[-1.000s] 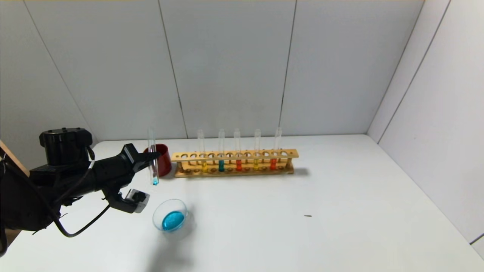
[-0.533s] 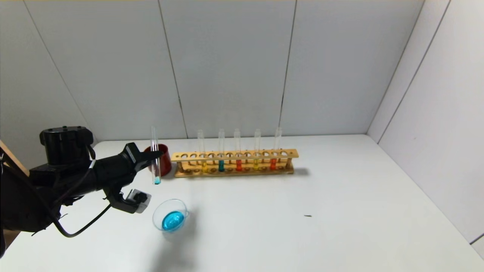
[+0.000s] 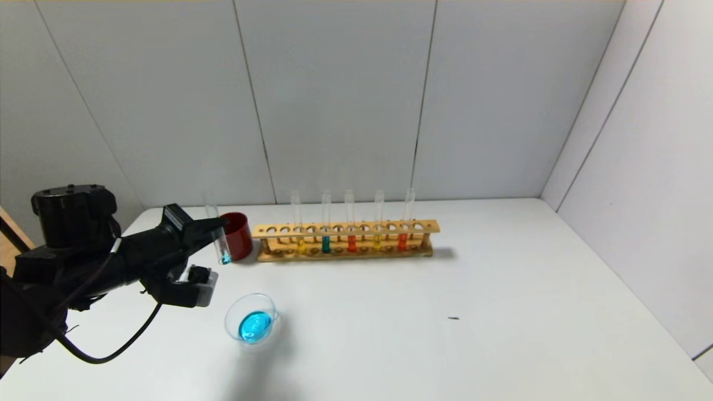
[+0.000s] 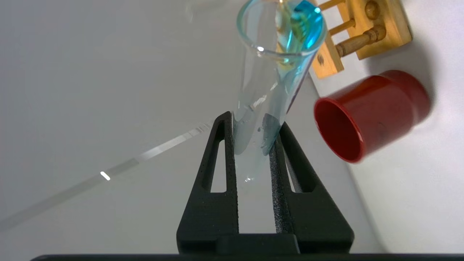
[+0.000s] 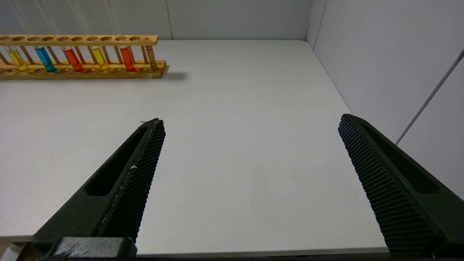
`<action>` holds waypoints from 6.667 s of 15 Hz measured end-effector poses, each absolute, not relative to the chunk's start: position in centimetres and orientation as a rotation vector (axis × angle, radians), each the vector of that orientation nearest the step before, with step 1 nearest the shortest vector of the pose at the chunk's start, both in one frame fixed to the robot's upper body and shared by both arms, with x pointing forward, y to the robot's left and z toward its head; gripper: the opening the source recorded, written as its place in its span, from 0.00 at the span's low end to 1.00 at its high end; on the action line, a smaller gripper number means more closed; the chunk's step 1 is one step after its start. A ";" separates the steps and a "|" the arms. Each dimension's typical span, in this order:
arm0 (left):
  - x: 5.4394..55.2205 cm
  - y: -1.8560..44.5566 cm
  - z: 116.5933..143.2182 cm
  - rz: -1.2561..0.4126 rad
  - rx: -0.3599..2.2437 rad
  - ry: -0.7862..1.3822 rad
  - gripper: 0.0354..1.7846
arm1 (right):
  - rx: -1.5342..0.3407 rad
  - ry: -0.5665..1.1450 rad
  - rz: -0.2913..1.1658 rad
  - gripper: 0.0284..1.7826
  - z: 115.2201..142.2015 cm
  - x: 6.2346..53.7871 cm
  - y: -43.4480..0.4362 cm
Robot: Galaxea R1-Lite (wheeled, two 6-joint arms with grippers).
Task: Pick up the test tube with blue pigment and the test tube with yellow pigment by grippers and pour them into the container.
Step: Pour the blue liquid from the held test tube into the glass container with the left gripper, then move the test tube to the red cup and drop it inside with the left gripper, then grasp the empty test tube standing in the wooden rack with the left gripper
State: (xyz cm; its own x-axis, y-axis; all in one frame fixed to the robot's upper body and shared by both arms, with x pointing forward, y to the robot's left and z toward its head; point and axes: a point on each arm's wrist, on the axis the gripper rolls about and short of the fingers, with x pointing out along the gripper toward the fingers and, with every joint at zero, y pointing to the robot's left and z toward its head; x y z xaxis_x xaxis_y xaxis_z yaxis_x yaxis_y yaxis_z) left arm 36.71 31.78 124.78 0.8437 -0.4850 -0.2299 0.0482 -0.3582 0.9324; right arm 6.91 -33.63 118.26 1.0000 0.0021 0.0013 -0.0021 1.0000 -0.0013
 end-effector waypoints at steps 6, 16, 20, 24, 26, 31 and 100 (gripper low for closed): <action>33.6 32.2 126.4 -0.429 1.407 -0.075 0.16 | -0.001 -0.001 0.002 0.98 118.3 6.9 -33.6; 33.3 32.5 133.9 -0.240 0.545 0.142 0.16 | -0.001 -0.001 0.002 0.98 118.3 6.9 -33.6; 31.7 33.6 137.1 -0.328 0.217 0.309 0.16 | -0.001 -0.001 0.003 0.98 118.3 6.9 -33.6; 31.6 35.8 137.1 -0.341 0.126 0.335 0.16 | -0.001 -0.001 0.003 0.98 118.3 6.9 -33.6; 32.3 36.3 136.5 -0.331 0.089 0.361 0.16 | -0.001 -0.001 0.002 0.98 118.3 6.9 -33.6; 35.7 36.9 136.0 -0.356 0.071 0.378 0.16 | -0.001 -0.001 0.002 0.98 118.3 6.9 -33.6; 44.7 34.2 130.6 -0.471 0.097 0.426 0.98 | -0.001 -0.001 0.002 0.98 118.3 6.9 -33.6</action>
